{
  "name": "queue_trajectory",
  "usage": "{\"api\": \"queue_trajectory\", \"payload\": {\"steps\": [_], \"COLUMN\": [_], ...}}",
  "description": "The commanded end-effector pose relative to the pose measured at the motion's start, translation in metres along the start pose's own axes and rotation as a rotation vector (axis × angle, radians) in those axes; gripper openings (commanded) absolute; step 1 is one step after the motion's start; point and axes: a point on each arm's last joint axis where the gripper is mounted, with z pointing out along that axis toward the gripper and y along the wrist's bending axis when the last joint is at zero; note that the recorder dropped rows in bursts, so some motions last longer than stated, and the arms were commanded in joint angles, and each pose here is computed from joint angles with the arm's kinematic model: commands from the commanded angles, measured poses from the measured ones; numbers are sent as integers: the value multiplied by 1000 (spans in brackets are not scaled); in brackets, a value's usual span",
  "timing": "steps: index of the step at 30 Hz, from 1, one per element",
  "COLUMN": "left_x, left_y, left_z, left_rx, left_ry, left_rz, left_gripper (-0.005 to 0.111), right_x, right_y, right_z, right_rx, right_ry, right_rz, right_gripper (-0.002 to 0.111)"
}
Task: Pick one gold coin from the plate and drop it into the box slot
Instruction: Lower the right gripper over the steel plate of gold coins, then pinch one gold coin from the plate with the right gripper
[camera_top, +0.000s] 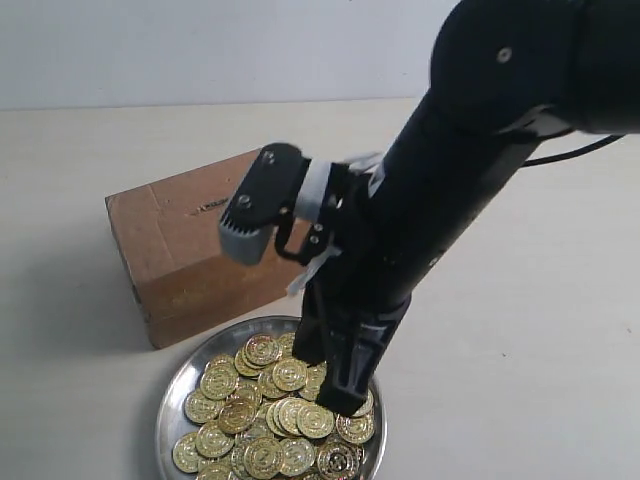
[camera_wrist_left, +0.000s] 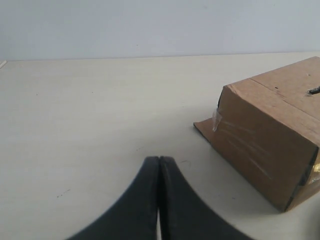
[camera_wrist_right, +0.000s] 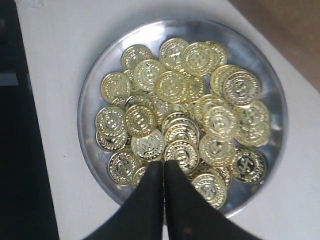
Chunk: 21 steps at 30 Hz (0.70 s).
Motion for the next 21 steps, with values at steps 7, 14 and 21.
{"api": "queue_trajectory", "payload": {"steps": [7,14,21], "left_x": [0,0,0], "left_y": [0,0,0], "left_z": [0,0,0], "left_rx": [-3,-3,-3], "left_ry": [-4,-4,-4], "left_rz": [2,2,2], "left_gripper": [0,0,0], "right_x": [-12,-13,-13], "right_y": [27,29,24], "right_z": [63,89,101], "right_rx": [-15,-3,14], "right_ry": [150,173,164], "right_rz": [-216,-253,-242], "right_gripper": [35,52,52]}}
